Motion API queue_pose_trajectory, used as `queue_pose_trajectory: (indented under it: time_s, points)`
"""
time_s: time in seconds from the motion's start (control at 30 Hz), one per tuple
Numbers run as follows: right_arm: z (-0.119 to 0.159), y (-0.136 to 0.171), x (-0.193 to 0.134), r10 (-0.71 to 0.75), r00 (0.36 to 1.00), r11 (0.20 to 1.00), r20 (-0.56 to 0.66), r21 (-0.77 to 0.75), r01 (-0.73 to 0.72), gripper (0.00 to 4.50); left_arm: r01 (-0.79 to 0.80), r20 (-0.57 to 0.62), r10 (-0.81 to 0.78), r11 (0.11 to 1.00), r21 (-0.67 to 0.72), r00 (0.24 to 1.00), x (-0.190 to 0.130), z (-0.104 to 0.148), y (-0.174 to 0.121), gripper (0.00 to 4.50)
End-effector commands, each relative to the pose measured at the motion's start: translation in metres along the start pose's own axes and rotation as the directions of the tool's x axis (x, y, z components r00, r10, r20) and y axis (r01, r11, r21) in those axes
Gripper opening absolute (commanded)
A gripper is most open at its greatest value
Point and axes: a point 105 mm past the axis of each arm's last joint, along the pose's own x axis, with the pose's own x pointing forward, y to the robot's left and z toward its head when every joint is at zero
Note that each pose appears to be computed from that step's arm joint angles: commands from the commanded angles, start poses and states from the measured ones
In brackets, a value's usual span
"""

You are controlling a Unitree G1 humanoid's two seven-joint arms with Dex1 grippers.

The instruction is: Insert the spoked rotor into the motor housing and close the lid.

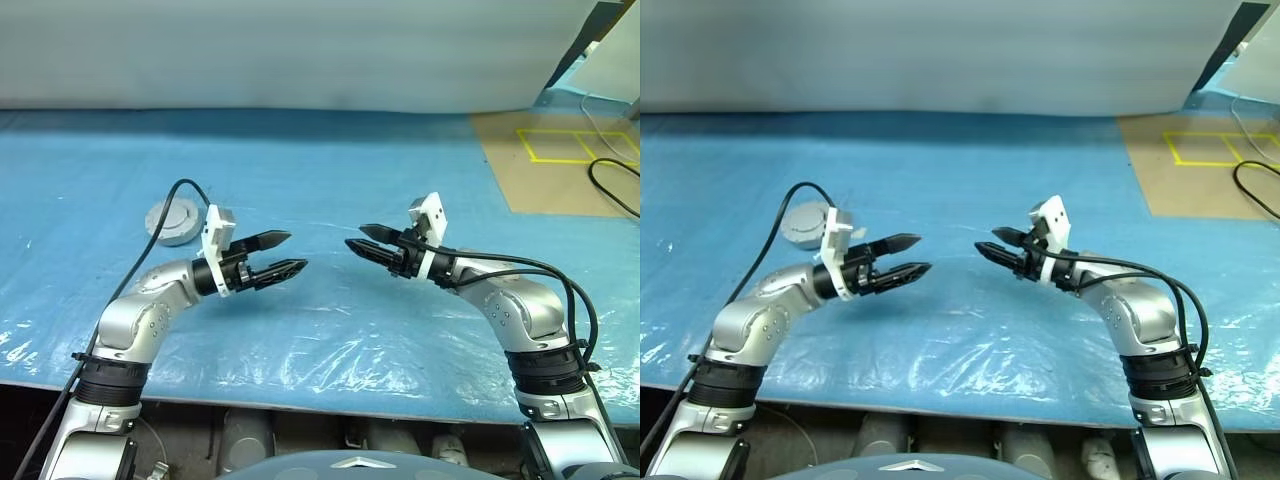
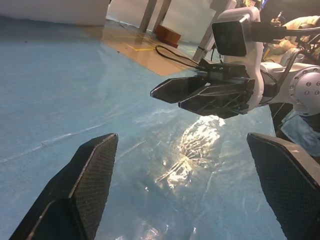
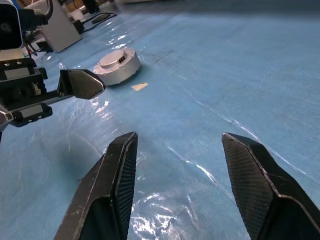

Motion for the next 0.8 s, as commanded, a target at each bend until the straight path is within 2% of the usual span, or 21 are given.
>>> queue_pose_trajectory:
  time_s: [0.03,0.43,0.8]
  points:
    - [0.017,0.003,0.003,0.025,0.999,0.999,0.040,-0.032,-0.024,2.81,-0.008,0.025,0.007,1.000,0.024,1.000,-0.001,0.009,0.001,4.41]
    - [0.019,0.000,0.003,0.020,0.999,0.999,0.038,-0.048,-0.019,2.81,-0.052,0.034,0.051,0.998,0.020,0.998,-0.003,0.006,0.010,4.41]
    - [0.019,-0.003,0.008,-0.003,0.998,0.999,0.055,-0.034,0.005,2.81,-0.024,0.036,0.024,1.000,0.016,0.999,0.002,0.010,0.010,4.41]
